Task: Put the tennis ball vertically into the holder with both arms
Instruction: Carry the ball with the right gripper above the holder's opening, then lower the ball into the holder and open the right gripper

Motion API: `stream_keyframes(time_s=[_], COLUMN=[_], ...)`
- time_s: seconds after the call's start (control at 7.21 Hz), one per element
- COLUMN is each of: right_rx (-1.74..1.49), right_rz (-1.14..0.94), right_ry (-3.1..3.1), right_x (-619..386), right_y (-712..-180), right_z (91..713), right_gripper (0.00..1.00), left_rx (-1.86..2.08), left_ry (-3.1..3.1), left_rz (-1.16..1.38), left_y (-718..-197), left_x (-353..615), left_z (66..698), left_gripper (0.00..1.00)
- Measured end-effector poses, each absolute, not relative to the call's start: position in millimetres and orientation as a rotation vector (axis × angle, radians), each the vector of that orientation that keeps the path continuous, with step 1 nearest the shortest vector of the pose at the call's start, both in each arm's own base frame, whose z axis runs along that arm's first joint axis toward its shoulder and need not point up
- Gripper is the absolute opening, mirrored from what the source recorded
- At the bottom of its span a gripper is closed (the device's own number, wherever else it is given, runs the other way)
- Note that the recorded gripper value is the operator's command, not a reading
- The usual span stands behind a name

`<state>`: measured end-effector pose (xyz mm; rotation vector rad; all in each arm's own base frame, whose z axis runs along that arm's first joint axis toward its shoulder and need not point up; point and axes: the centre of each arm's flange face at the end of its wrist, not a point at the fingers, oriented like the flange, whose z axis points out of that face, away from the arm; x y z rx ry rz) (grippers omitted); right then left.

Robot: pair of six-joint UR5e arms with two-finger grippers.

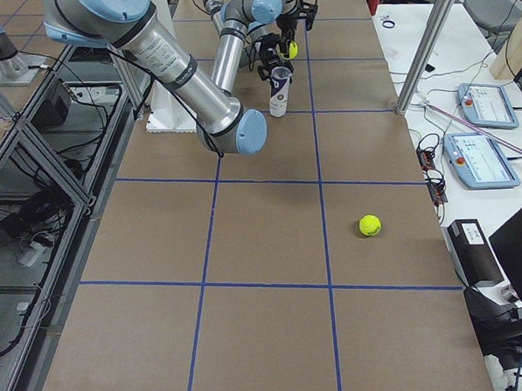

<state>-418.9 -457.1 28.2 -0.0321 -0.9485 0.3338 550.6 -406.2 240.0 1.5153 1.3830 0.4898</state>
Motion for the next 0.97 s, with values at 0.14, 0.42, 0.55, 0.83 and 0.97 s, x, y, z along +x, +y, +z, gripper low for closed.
stream_keyframes(time_s=[0.14,0.42,0.55,0.83,0.97], right_rx=[-0.022,-0.001,0.005,0.014,0.021], right_rz=[0.331,0.321,0.321,0.317,0.317], right_ry=[-0.914,-0.872,-0.857,-0.841,-0.836], right_x=[-433,-453,-459,-465,-466], right_y=[-448,-434,-433,-435,-435], right_z=[31,39,43,47,48], right_gripper=[0.00,0.00,0.02,0.76,0.98], left_rx=[1.515,1.516,1.516,1.516,1.517], left_ry=[1.383,1.384,1.385,1.385,1.386], left_rz=[0.490,0.490,0.490,0.490,0.489], left_y=[-406,-406,-406,-406,-406], left_x=[551,551,551,551,551], left_z=[240,240,240,240,239], left_gripper=[0.83,0.83,0.83,0.83,0.83])
